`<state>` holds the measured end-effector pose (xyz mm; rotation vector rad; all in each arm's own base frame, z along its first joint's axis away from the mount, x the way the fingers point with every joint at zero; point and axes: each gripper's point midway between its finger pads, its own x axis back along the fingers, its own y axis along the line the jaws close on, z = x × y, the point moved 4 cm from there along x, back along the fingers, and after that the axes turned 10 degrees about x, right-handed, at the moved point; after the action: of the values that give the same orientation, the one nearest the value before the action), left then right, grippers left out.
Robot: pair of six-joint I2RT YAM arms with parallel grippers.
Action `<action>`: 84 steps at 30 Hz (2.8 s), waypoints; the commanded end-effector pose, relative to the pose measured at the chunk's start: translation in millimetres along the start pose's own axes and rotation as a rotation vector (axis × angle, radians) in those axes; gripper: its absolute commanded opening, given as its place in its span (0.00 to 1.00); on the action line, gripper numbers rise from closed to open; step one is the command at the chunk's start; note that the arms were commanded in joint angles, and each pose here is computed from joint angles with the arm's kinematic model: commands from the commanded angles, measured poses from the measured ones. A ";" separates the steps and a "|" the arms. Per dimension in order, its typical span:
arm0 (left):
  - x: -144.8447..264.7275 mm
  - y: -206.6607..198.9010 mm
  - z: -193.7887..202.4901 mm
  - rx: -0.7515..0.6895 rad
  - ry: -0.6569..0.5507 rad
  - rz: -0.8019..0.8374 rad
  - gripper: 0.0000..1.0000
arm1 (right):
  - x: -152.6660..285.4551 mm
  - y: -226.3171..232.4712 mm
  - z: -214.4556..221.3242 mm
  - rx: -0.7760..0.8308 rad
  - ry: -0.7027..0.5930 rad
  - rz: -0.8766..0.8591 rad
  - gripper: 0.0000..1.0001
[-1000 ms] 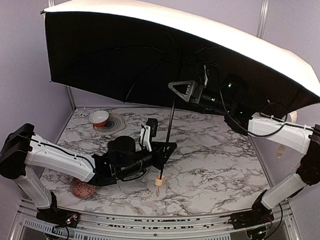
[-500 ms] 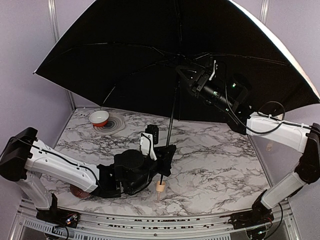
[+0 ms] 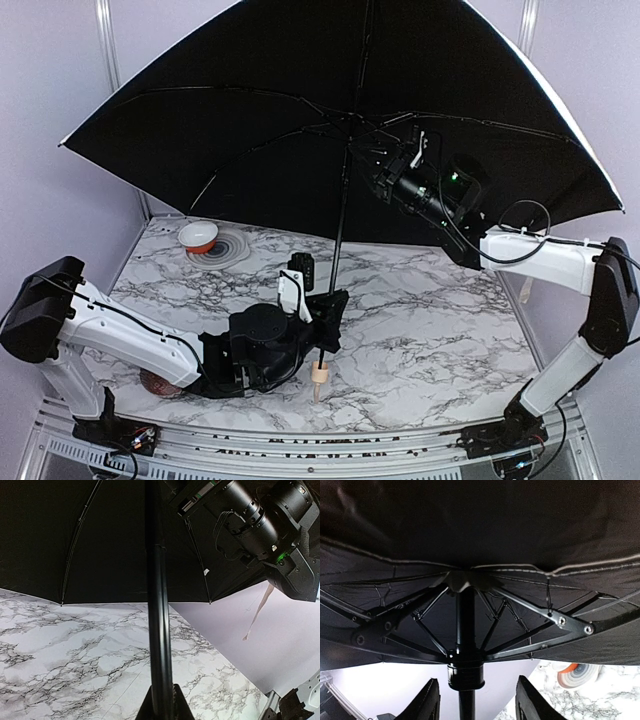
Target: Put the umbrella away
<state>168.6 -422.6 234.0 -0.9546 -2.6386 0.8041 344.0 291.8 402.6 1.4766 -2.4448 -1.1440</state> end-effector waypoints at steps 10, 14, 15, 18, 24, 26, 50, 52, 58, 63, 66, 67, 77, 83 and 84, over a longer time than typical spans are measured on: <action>1.4 -12.3 -8.8 0.012 -0.039 0.067 0.00 | -12.8 4.4 -15.8 0.036 -0.035 -0.038 0.48; 0.7 -12.7 -7.8 0.015 -0.038 0.068 0.00 | -15.2 6.3 -16.3 0.050 -0.028 -0.048 0.51; 0.3 -12.5 -8.0 0.016 -0.038 0.068 0.00 | -15.8 7.1 -17.0 0.053 -0.027 -0.053 0.51; -0.2 -13.3 -7.1 0.013 -0.036 0.070 0.00 | -16.9 6.6 -16.9 0.052 -0.028 -0.053 0.47; -0.5 -12.7 -4.5 0.013 -0.029 0.072 0.00 | -20.9 7.9 -19.2 0.050 -0.038 -0.072 0.34; -0.7 -12.1 -3.4 0.015 -0.027 0.070 0.00 | -22.5 8.3 -20.1 0.043 -0.045 -0.080 0.22; -0.5 -7.0 -6.5 0.010 -0.041 0.046 0.00 | -12.1 5.7 -18.4 0.081 -0.051 -0.035 0.25; -0.9 -7.8 -6.4 0.006 -0.041 0.049 0.00 | -12.6 3.5 -16.8 0.077 -0.051 -0.036 0.10; -0.8 -7.8 -9.0 0.024 -0.044 0.050 0.00 | -11.7 7.0 -17.3 0.112 -0.045 -0.048 0.00; -0.7 -7.4 -15.5 0.034 -0.061 0.043 0.00 | -9.6 8.6 -15.3 0.140 -0.010 -0.027 0.03; -2.4 -3.9 -19.9 0.038 -0.075 0.026 0.00 | -5.2 10.1 -11.0 0.159 0.021 -0.022 0.21; -3.3 -2.9 -21.5 0.035 -0.081 0.019 0.00 | -2.9 11.4 -9.0 0.171 0.033 -0.016 0.26; -22.3 13.9 -17.3 -0.130 -0.082 -0.234 0.00 | 13.8 7.1 8.3 0.431 0.105 0.402 0.52; -26.1 14.2 -16.9 -0.180 -0.082 -0.266 0.00 | 7.7 -2.5 25.5 0.404 0.176 0.417 0.63; -26.7 14.3 -15.7 -0.183 -0.077 -0.267 0.00 | 5.7 -2.2 27.7 0.401 0.182 0.408 0.62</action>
<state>196.1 -424.9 227.8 -0.6646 -2.8057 0.5949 325.0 300.4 383.9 1.0719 -2.7605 -0.5158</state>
